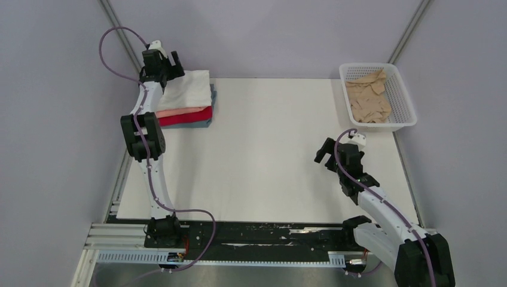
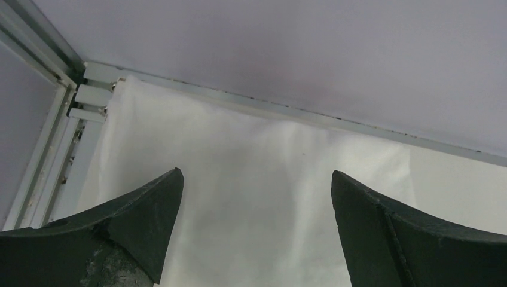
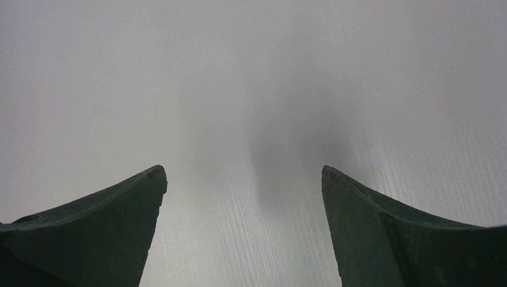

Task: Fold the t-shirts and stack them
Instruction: Smooth out wrinkles on the folded tshirt

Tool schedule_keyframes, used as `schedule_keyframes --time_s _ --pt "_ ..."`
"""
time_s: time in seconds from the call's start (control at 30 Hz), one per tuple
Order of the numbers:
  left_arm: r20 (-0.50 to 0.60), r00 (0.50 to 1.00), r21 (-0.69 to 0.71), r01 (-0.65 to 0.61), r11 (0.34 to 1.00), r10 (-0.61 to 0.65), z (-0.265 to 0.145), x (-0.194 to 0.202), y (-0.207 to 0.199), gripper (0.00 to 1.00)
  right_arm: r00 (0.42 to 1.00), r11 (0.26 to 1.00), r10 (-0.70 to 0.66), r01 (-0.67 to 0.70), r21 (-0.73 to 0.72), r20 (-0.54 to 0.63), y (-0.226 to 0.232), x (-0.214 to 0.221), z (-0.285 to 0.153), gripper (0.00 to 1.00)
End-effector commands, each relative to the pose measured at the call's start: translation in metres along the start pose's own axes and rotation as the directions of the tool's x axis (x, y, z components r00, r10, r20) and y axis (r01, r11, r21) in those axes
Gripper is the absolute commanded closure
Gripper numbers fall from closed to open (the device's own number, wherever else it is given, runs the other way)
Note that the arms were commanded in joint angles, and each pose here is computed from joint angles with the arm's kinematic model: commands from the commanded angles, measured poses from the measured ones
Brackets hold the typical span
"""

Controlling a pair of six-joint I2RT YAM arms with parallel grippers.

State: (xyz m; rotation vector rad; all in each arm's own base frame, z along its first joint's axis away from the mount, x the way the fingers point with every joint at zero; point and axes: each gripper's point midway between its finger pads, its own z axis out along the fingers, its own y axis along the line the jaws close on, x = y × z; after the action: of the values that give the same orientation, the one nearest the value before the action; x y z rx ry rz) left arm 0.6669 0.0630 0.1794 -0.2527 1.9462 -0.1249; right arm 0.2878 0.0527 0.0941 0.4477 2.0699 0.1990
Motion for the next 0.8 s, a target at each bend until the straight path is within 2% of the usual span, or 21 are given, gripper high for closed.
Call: schedule_keyframes --time_s 0.0,0.27,0.5,0.63,0.77 --pt "0.129 0.99 0.018 0.052 0.999 -0.054 -0.007 -0.039 0.018 0.0 0.999 1.0 0.02 -0.02 0.004 0.03 0.007 -0.016 0.004 0.0" --pt "0.069 0.979 0.056 0.188 0.981 -0.192 0.028 -0.003 0.045 0.0 1.0 1.0 0.002 -0.002 0.021 0.006 0.006 -0.014 0.011 0.0" --pt "0.043 0.973 0.038 0.225 0.974 -0.227 0.043 0.018 0.055 0.0 1.0 0.999 -0.009 0.009 0.036 0.01 0.003 -0.014 0.012 0.0" --pt "0.046 0.97 0.041 0.237 0.971 -0.239 0.041 0.008 0.053 0.0 1.0 0.999 -0.009 0.008 0.037 0.014 0.003 -0.014 0.011 0.0" --pt "0.103 0.962 0.102 0.243 0.965 -0.253 0.019 -0.037 0.035 0.0 1.0 1.0 -0.017 0.016 0.02 0.017 0.007 -0.018 0.01 0.0"
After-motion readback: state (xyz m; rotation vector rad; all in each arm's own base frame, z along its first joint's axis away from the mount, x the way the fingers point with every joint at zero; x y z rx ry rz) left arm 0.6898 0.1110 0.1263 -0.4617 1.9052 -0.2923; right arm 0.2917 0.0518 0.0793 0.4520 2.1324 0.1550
